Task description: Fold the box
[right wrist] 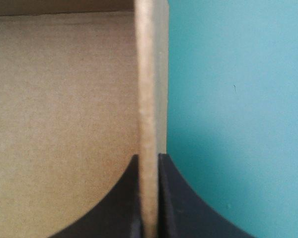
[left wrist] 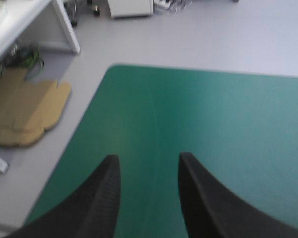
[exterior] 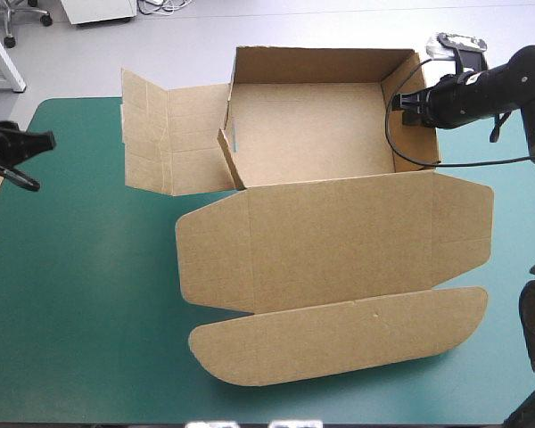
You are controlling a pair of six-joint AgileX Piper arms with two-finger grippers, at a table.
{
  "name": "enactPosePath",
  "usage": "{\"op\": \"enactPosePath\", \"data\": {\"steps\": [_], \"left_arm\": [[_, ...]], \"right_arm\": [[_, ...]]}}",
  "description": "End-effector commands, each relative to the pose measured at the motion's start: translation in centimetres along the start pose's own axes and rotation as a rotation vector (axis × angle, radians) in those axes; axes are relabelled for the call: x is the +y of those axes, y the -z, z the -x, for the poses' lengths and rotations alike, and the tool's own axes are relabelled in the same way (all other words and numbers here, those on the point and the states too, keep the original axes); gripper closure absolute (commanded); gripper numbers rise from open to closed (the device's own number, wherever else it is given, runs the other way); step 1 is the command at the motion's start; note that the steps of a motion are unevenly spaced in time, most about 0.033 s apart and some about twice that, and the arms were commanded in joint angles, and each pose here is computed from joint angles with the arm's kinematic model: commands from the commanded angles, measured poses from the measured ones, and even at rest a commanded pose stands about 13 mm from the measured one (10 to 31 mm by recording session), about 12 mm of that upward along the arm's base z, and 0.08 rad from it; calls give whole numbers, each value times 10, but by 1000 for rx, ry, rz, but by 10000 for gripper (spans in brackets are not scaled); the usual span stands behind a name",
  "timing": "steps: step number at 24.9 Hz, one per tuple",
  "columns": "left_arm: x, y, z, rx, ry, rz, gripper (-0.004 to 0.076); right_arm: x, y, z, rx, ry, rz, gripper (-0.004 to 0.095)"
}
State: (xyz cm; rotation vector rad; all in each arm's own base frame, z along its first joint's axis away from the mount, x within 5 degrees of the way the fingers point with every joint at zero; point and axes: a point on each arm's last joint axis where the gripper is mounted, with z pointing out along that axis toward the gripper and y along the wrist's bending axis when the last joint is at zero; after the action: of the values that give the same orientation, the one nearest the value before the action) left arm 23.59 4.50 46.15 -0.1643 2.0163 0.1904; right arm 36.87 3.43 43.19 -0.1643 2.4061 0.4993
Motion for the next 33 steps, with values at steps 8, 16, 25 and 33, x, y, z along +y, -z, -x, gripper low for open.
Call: {"op": "enactPosePath", "data": {"steps": [8, 16, 25, 33], "left_arm": [[-42, -136, -138, 307, 426, -483, 449], [-68, -152, -148, 363, 558, -824, 535], [-84, -141, -144, 387, 627, -1194, 534], [-87, -133, -125, 338, 632, -1284, 534]], "right_arm": [[21, 25, 5, -80, 22, 102, 919], [40, -1, 2, -31, 107, 40, 919], [35, -11, 5, -43, 110, -4, 920], [29, -21, 4, -14, 110, -26, 921]]}}
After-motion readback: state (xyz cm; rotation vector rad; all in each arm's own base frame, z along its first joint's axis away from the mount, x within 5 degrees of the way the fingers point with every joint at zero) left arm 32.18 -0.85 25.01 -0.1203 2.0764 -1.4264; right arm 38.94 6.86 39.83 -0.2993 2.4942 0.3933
